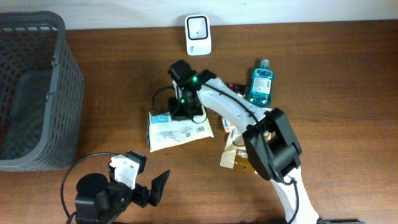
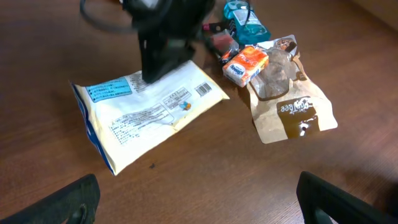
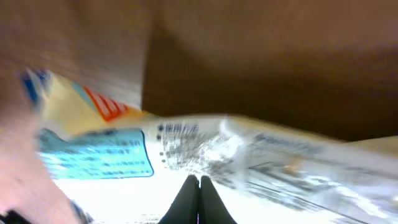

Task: Scan the item barcode
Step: 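Lay the snack bag flat left of the pile and release it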

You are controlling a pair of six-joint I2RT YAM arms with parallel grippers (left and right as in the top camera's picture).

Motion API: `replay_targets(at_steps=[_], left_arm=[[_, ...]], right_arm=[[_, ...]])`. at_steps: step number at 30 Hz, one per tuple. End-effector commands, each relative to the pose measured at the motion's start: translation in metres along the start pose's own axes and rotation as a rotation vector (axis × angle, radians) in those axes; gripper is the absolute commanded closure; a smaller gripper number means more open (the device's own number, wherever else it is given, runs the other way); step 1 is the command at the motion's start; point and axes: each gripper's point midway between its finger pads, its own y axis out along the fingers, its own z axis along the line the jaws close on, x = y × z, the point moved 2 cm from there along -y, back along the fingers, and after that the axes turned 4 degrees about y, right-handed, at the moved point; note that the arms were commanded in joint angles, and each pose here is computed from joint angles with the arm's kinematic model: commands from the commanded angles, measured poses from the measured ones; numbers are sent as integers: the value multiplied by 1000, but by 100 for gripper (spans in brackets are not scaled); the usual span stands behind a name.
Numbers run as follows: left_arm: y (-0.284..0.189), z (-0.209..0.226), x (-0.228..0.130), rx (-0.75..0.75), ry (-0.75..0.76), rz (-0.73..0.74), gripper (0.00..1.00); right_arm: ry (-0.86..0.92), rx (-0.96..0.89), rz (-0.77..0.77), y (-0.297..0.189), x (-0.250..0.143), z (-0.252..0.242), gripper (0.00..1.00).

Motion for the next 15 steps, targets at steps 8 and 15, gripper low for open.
replay_targets(at_steps=[8,15], left_arm=[[0,-1,0,-6,15,-6,1],[0,-1,0,-6,15,-6,1]], right_arm=[[39,-26,-16,-65,16,-12,96],[56,-40,-8,-87,9,-18,96]])
